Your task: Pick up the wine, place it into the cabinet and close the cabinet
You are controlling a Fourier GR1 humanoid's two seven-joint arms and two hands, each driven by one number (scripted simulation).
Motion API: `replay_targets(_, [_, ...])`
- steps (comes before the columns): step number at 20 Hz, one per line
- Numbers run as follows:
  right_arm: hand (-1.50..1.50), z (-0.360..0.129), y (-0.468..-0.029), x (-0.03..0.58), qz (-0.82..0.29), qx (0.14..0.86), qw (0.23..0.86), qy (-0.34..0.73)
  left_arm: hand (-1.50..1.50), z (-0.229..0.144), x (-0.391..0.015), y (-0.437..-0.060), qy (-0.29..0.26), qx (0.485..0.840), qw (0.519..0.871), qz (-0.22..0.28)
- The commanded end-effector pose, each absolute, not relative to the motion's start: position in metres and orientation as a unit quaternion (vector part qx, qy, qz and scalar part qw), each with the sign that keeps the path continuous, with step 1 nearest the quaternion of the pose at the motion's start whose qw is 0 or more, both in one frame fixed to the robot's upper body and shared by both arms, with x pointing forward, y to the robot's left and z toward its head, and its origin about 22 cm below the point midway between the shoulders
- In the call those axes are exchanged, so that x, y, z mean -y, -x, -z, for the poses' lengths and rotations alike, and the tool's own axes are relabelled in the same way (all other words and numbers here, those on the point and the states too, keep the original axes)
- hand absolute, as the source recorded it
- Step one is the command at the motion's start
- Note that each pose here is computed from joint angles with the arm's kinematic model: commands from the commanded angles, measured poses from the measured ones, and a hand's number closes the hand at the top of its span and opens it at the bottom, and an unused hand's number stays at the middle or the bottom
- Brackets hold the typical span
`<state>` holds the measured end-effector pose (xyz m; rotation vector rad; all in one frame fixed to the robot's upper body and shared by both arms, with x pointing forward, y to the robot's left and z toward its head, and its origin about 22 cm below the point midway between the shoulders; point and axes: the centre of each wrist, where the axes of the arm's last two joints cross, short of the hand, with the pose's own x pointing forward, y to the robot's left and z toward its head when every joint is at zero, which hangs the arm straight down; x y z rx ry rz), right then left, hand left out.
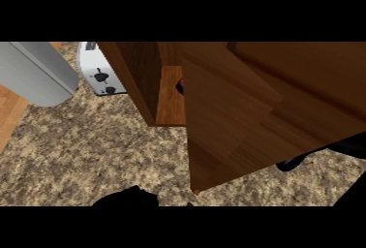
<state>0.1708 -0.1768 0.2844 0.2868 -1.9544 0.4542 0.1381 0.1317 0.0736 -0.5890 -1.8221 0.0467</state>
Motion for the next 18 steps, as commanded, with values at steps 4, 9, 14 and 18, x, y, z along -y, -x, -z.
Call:
replay_targets(4, [1.5,-0.276,-0.147,0.15,-0.278,0.756,0.529,-0.266,1.5,-0.082,-0.18,-0.13,0.264,0.776,0.573,-0.007])
replay_targets(9, [1.5,-0.275,-0.144,0.124,-0.278,0.751,0.535,-0.27,1.5,-0.099,-0.233,-0.125,0.25,0.792,0.557,-0.019])
replay_targets(14, [1.5,-0.272,-0.148,0.073,-0.339,0.74,0.523,-0.253,1.5,-0.099,-0.281,-0.132,0.233,0.802,0.55,-0.028])
replay_targets(18, [1.5,-0.28,-0.158,0.038,-0.336,0.742,0.526,-0.247,1.5,-0.091,-0.308,-0.13,0.224,0.808,0.544,-0.015])
